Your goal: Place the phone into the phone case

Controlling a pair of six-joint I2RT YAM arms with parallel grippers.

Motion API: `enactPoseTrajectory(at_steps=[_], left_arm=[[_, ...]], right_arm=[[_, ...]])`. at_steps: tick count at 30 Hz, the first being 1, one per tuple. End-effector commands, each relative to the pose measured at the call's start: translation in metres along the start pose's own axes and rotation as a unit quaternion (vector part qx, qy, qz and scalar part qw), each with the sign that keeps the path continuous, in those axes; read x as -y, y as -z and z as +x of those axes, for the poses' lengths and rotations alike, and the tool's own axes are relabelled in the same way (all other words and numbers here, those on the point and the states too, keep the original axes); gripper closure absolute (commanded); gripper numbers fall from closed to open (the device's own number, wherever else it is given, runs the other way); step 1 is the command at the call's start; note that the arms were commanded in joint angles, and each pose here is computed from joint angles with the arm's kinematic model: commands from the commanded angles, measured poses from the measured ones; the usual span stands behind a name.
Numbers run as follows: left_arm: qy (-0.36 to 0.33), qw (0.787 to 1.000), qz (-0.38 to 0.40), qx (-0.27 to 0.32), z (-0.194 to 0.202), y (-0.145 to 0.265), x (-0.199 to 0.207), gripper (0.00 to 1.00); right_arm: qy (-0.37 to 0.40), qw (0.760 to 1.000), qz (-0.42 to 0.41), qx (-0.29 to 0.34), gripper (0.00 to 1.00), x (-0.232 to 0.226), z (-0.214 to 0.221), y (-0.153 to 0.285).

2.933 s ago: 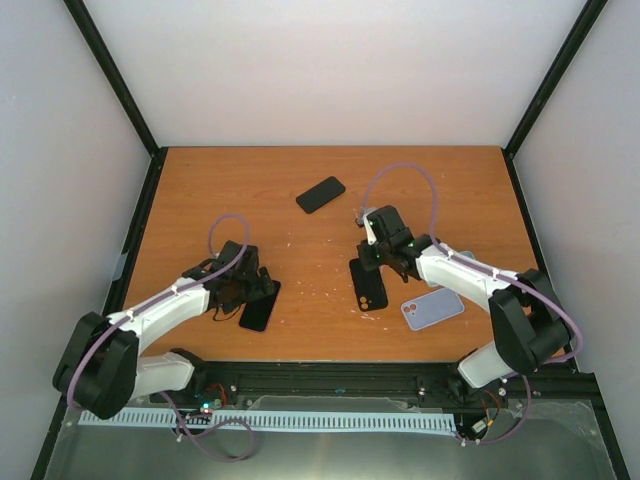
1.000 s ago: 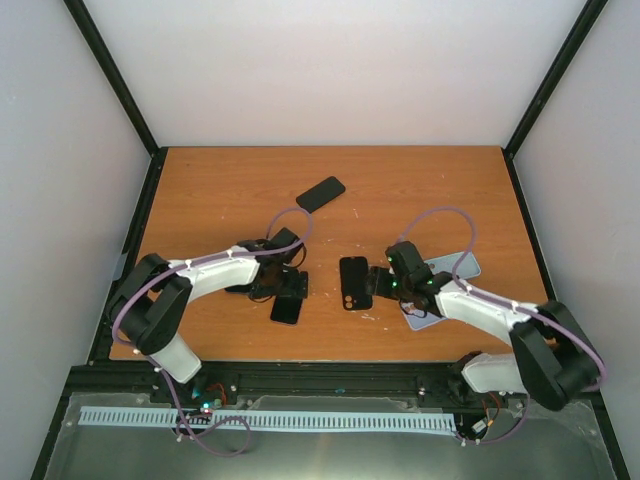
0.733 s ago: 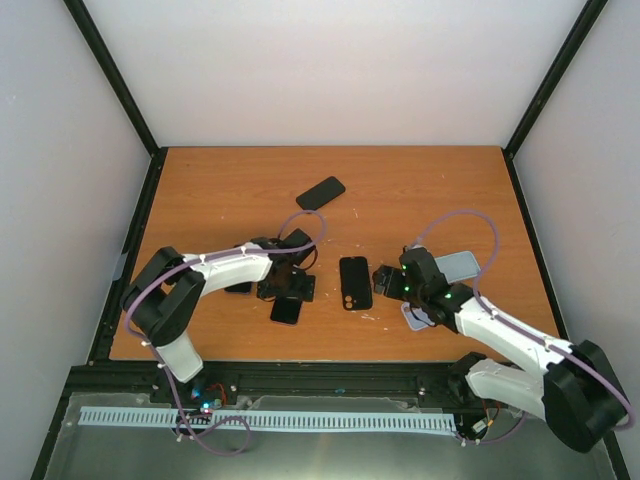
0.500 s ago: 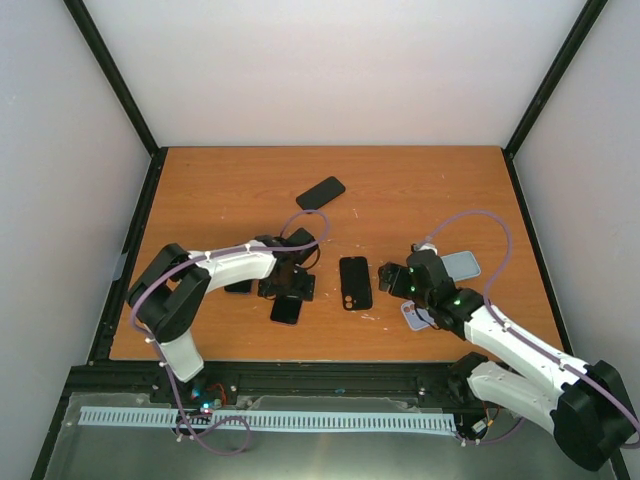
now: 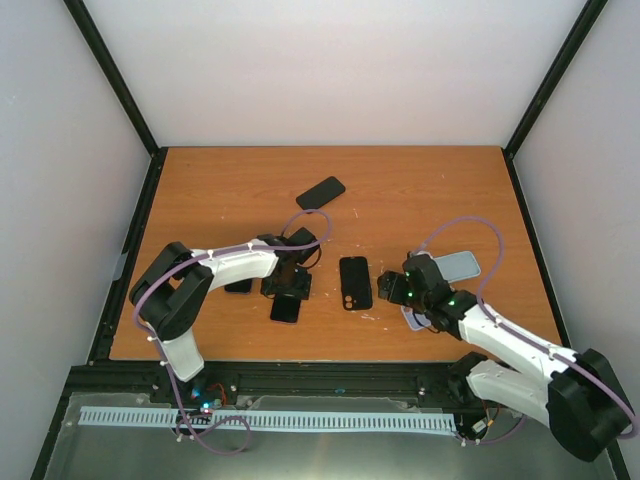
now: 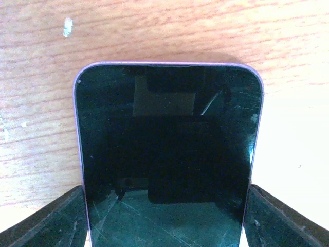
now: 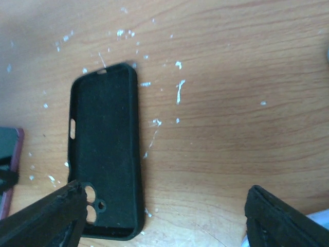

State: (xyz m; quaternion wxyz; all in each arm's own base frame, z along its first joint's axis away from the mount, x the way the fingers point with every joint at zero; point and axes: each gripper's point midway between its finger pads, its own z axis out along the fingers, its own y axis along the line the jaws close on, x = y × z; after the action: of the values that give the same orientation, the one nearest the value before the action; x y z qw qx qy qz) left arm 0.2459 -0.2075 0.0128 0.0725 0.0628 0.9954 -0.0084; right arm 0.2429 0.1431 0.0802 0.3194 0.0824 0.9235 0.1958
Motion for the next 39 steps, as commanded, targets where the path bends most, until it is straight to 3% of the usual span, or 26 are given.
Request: enactPoseTrajectory(at_steps=[1, 9, 20, 26, 33, 39], left_arm=[[-0.011, 1.0, -0.003, 0.007, -0.006, 0.001, 0.004, 0.29], [-0.015, 0.998, 0.052, 0.029, -0.028, 0.022, 0.021, 0.31], [0.012, 0.994, 0.095, 0.055, -0.056, 0.043, 0.007, 0.34], [0.025, 0.992, 0.105, 0.063, -0.063, 0.044, 0.005, 0.35], [0.028, 0.984, 0.169, 0.058, -0.065, 0.055, 0.028, 0.36], [0.051, 0.965, 0.253, 0.055, -0.071, 0.071, 0.057, 0.37]], right_arm=[[0.0, 0.999, -0.019, -0.033, 0.21, -0.008, 0.012, -0.016], [0.033, 0.997, -0.039, -0.06, 0.45, -0.033, 0.005, -0.048], [0.029, 0.991, -0.052, -0.118, 0.45, -0.044, 0.024, -0.083], [0.009, 0.985, -0.102, -0.136, 0.51, -0.071, 0.036, -0.086], [-0.04, 0.97, -0.178, -0.162, 0.53, -0.108, 0.049, -0.08], [-0.013, 0.979, -0.148, -0.139, 0.5, -0.089, 0.046, -0.064]])
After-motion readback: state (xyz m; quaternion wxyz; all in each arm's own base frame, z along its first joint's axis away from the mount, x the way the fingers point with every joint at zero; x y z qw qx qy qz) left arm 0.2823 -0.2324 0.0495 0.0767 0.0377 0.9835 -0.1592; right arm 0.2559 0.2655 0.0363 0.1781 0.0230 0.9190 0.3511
